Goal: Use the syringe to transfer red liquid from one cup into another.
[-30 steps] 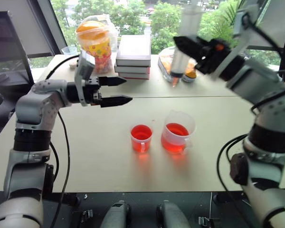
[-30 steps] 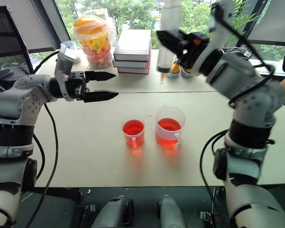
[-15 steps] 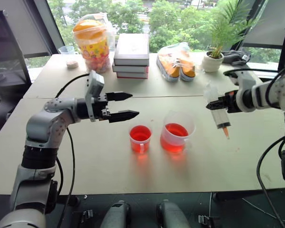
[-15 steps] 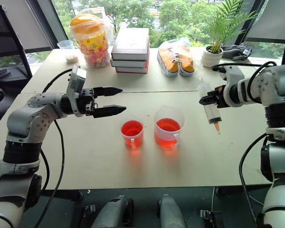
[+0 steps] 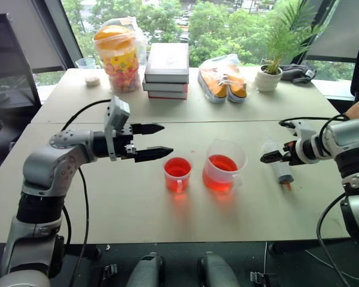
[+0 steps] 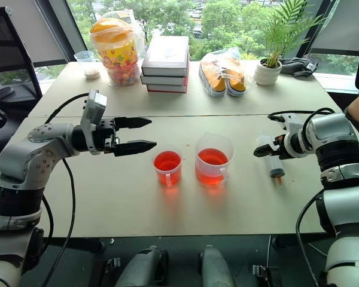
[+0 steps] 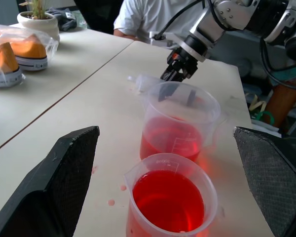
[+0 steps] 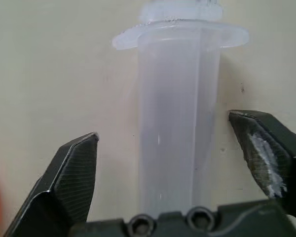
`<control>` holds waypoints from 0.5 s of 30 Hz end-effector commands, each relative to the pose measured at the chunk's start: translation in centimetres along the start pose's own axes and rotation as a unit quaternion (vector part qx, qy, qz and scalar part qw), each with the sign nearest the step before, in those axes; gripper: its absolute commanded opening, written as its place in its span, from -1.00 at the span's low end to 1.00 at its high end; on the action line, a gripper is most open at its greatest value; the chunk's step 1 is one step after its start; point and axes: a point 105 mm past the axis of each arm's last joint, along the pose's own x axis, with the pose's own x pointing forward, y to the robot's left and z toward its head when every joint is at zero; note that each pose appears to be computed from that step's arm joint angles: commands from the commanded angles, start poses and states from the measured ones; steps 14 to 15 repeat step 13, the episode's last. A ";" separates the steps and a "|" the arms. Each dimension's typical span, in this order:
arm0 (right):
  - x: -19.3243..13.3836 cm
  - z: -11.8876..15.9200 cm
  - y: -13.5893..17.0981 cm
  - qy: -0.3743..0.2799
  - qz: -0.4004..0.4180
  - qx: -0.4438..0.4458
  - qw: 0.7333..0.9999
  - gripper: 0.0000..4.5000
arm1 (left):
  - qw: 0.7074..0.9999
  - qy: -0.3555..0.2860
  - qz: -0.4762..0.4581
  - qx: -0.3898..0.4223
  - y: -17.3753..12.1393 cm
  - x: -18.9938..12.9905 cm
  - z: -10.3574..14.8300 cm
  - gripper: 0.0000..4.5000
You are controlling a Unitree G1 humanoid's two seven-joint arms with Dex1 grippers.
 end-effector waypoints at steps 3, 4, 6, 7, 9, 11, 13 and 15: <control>-5.5 3.2 0.8 -0.104 0.006 -0.079 0.991 0.98 | 1.000 0.000 -0.007 0.024 -0.6 -0.4 0.9 1.00; -7.7 3.9 2.0 -0.142 0.026 -0.116 0.983 0.98 | 1.000 0.004 -0.007 0.025 -0.5 -0.6 1.0 1.00; -11.3 4.1 4.6 -0.196 0.075 -0.166 0.964 0.98 | 1.000 0.012 -0.009 0.028 -0.6 -0.8 0.9 1.00; -13.1 3.8 5.8 -0.218 0.107 -0.182 0.953 0.98 | 0.999 0.014 -0.010 0.028 -0.7 -1.0 0.9 1.00; -15.7 2.7 7.6 -0.250 0.145 -0.217 0.932 0.98 | 0.999 0.018 -0.013 0.030 -0.9 -1.2 0.9 1.00; -17.4 1.4 8.6 -0.269 0.160 -0.249 0.917 0.98 | 0.999 0.022 -0.016 0.029 -1.1 -1.4 0.9 1.00; -18.2 -0.2 9.2 -0.274 0.170 -0.257 0.911 0.98 | 0.999 0.019 -0.016 0.025 -1.1 -1.5 1.0 1.00; -18.2 -0.2 9.2 -0.274 0.170 -0.257 0.911 0.98 | 0.999 0.019 -0.016 0.025 -1.1 -1.5 1.0 1.00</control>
